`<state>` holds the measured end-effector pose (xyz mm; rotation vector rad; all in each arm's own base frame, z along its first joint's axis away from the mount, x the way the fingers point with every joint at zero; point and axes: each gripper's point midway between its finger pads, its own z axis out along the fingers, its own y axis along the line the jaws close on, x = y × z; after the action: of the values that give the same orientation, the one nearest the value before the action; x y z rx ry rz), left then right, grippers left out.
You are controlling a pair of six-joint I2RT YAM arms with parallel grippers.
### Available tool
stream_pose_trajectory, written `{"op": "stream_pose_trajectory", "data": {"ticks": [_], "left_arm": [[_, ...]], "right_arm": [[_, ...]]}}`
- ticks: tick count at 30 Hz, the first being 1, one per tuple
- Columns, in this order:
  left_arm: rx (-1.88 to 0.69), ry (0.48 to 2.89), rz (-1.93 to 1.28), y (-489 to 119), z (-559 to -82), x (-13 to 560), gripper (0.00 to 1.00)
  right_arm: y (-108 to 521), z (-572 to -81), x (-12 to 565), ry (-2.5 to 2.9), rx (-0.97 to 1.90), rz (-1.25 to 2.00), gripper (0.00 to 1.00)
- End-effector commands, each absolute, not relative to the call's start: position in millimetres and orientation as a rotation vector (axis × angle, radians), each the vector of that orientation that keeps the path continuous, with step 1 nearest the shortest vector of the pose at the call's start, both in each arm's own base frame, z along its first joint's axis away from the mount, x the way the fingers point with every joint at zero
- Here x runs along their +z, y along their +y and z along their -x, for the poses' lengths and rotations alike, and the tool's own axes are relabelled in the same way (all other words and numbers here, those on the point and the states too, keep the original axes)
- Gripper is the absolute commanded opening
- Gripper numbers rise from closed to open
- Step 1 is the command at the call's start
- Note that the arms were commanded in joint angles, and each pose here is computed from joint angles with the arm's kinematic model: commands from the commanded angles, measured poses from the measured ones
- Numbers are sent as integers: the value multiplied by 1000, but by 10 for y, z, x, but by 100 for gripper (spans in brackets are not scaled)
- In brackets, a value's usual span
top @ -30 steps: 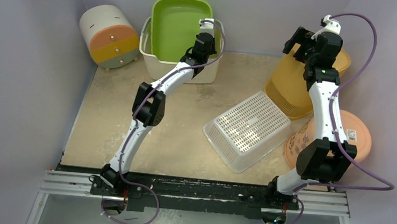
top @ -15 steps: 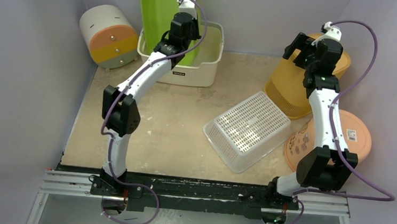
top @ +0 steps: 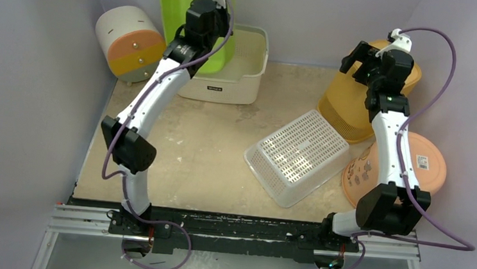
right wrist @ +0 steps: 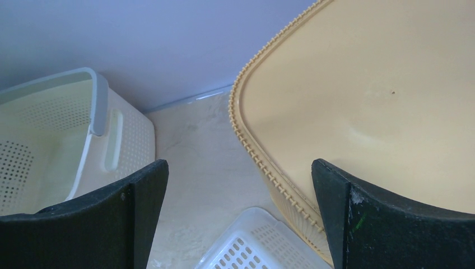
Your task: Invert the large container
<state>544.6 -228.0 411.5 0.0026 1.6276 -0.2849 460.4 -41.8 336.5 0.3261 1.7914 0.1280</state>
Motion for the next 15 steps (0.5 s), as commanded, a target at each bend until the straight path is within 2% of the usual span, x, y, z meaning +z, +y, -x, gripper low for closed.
{"op": "stream_pose_trajectory", "data": {"ticks": [1, 10, 15], "left_arm": [[-374, 1287, 54, -1832, -4631, 5711, 0], [-675, 1166, 23, -1878, -3835, 6244, 0], [-863, 1198, -2, -1993, -3478, 6094, 0]], "right_arm": [[-372, -4505, 3636, 1718, 166, -313, 100], [-413, -4355, 3649, 1717, 134, -336, 100], [-391, -4294, 3722, 1704, 145, -334, 99]]}}
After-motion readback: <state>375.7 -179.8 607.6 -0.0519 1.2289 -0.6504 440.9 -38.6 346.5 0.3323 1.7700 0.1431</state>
